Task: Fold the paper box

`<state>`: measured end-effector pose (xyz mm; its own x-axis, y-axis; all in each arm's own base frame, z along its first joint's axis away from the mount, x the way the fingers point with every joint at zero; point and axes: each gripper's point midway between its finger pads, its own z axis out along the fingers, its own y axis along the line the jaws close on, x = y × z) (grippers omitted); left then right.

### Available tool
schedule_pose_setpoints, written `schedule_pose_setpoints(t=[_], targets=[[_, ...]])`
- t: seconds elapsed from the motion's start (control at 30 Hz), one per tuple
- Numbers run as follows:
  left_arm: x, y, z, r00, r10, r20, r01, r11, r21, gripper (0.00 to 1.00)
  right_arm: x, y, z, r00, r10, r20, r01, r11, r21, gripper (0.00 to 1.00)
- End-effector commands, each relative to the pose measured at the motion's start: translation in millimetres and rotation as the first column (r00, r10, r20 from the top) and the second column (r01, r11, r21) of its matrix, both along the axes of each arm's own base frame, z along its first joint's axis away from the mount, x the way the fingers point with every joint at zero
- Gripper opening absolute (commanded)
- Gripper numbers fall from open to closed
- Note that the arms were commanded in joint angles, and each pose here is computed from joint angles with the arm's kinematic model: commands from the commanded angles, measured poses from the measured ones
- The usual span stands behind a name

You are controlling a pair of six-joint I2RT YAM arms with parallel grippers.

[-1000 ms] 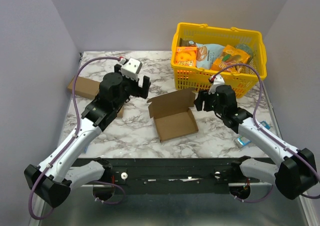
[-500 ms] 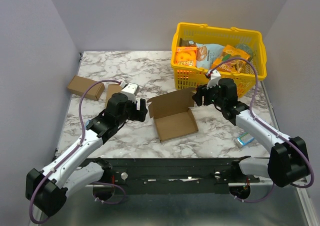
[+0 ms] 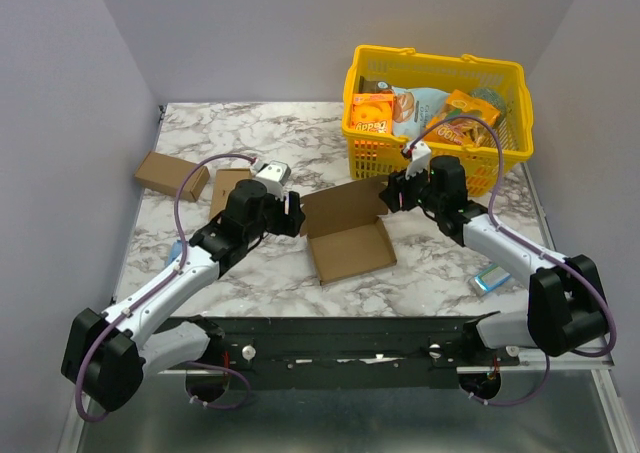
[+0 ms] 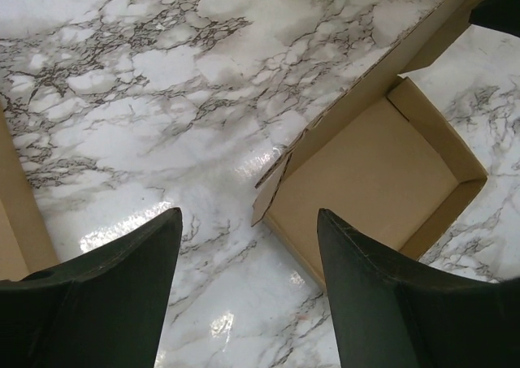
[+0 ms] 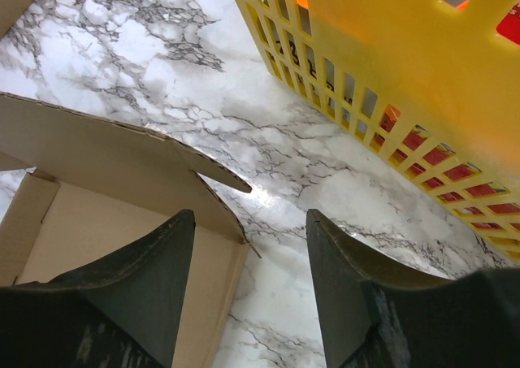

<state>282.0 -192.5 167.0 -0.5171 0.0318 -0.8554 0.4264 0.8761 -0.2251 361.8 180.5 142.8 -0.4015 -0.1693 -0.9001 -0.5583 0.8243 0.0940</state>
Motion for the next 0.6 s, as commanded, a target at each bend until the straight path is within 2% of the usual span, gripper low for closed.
schedule_pose_setpoints(t=[0.0, 0.27, 0.43, 0.57], targets=[[9.2, -9.7, -0.2, 0.999, -0.03, 0.032, 0.03, 1.0, -0.004, 0.68, 7.8, 7.3, 13.6, 0.999, 0.027, 0.047, -0.029, 0.999, 0.027, 0.6], [13.9, -15.6, -12.8, 0.999, -0.043, -0.001, 0.043, 0.999, 0.022, 0.4, 3.8, 10.7, 15.4, 0.997, 0.053, 0.064, -0.056, 0.998, 0.041, 0.45], [12.5, -20.6, -17.8, 0.999, -0.053, -0.004, 0.053, 0.998, 0.029, 0.34, 0.3, 12.5, 16.3, 0.995, 0.067, 0.079, -0.072, 0.996, 0.057, 0.39], [11.5, -27.4, -18.4, 0.997, -0.075, 0.004, 0.075, 0.997, 0.031, 0.32, -3.1, 13.2, 17.0, 0.994, 0.076, 0.084, -0.081, 0.995, 0.061, 0.3]])
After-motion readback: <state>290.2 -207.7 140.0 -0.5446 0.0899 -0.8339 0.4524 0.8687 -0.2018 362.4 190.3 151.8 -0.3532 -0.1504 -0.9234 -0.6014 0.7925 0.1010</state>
